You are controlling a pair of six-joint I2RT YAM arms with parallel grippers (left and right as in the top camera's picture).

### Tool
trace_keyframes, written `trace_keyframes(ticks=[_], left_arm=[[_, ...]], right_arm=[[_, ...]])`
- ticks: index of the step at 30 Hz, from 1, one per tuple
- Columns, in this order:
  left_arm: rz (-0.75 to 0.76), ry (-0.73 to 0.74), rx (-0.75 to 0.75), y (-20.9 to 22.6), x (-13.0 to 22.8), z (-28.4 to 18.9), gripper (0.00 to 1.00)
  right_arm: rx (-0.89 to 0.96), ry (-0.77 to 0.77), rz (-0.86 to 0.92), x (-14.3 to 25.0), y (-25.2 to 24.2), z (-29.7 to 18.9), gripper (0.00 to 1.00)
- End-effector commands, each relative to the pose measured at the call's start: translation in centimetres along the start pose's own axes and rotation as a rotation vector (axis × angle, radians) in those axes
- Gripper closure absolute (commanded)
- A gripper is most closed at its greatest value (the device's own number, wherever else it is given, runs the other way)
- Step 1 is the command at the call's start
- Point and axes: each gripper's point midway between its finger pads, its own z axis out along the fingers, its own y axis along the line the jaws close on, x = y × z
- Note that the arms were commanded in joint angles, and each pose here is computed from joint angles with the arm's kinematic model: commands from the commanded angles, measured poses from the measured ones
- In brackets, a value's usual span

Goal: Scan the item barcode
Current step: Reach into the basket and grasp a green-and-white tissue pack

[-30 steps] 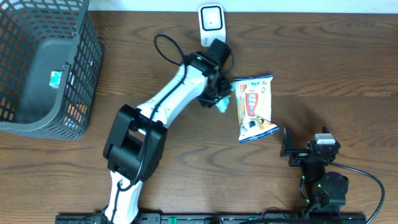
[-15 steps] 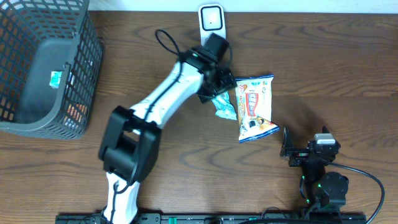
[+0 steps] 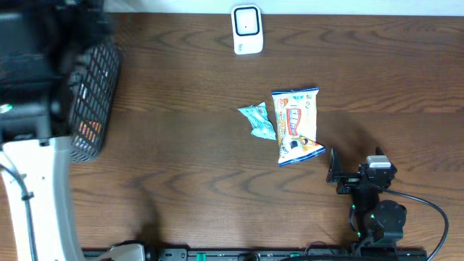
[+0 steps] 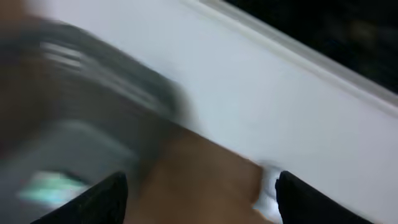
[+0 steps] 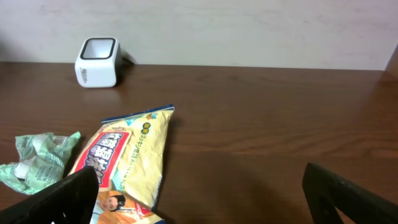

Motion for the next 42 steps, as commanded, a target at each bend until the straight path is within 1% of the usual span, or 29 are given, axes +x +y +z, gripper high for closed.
trace_keyframes(ticks=[1,3,5,8,9,13,15,17,18,20,21,23,25,31,34,36,39,42], left_arm=[[-0.016,-0.102,-0.369,10.9,-3.3,-0.5,0.25],[-0.075,-0.083,-0.453,14.6,-3.0,-0.4,0.25],[-0.161,-0.052,-0.538,18.6,-2.1,0.6,0.25],[-0.195,-0.014,-0.594,21.7,-1.1,2.5,0.25],[-0.206,0.014,-0.620,23.2,-0.3,3.8,0.25],[-0.262,0.113,-0.669,25.8,3.0,7.0,0.25],[-0.291,0.166,-0.673,26.4,4.8,8.6,0.25],[-0.347,0.233,-0.623,26.3,7.0,10.8,0.25],[-0.428,0.281,-0.575,25.9,8.7,12.3,0.25],[-0.550,0.311,-0.552,25.7,10.3,13.8,0.25],[-0.646,0.317,-0.581,26.3,11.6,14.6,0.25],[-0.705,0.328,-0.610,26.9,12.8,15.4,0.25],[-0.746,0.365,-0.644,27.9,15.0,16.7,0.25],[-0.748,0.461,-0.688,29.3,20.0,19.6,0.25],[-0.744,0.489,-0.696,29.7,21.8,20.9,0.25],[-0.741,0.494,-0.695,29.9,22.5,21.5,0.25],[-0.733,0.494,-0.688,30.0,23.4,22.7,0.32],[-0.729,0.491,-0.682,30.0,23.7,23.2,0.34]], right_arm=[[0.005,0.001,0.011,0.1,-0.1,0.0,0.01],[0.005,0.001,0.011,0.1,-0.1,0.0,0.01],[0.005,0.001,0.011,0.1,-0.1,0.0,0.01],[0.005,0.001,0.011,0.1,-0.1,0.0,0.01],[0.005,0.001,0.011,0.1,-0.1,0.0,0.01],[0.005,0.001,0.011,0.1,-0.1,0.0,0.01],[0.005,0.001,0.011,0.1,-0.1,0.0,0.01],[0.005,0.001,0.011,0.1,-0.1,0.0,0.01],[0.005,0.001,0.011,0.1,-0.1,0.0,0.01],[0.005,0.001,0.011,0.1,-0.1,0.0,0.01],[0.005,0.001,0.011,0.1,-0.1,0.0,0.01],[0.005,0.001,0.011,0.1,-0.1,0.0,0.01],[0.005,0.001,0.011,0.1,-0.1,0.0,0.01],[0.005,0.001,0.011,0.1,-0.1,0.0,0.01],[0.005,0.001,0.011,0.1,-0.1,0.0,0.01],[0.005,0.001,0.011,0.1,-0.1,0.0,0.01],[0.005,0.001,0.011,0.1,-0.1,0.0,0.01],[0.005,0.001,0.011,0.1,-0.1,0.0,0.01]])
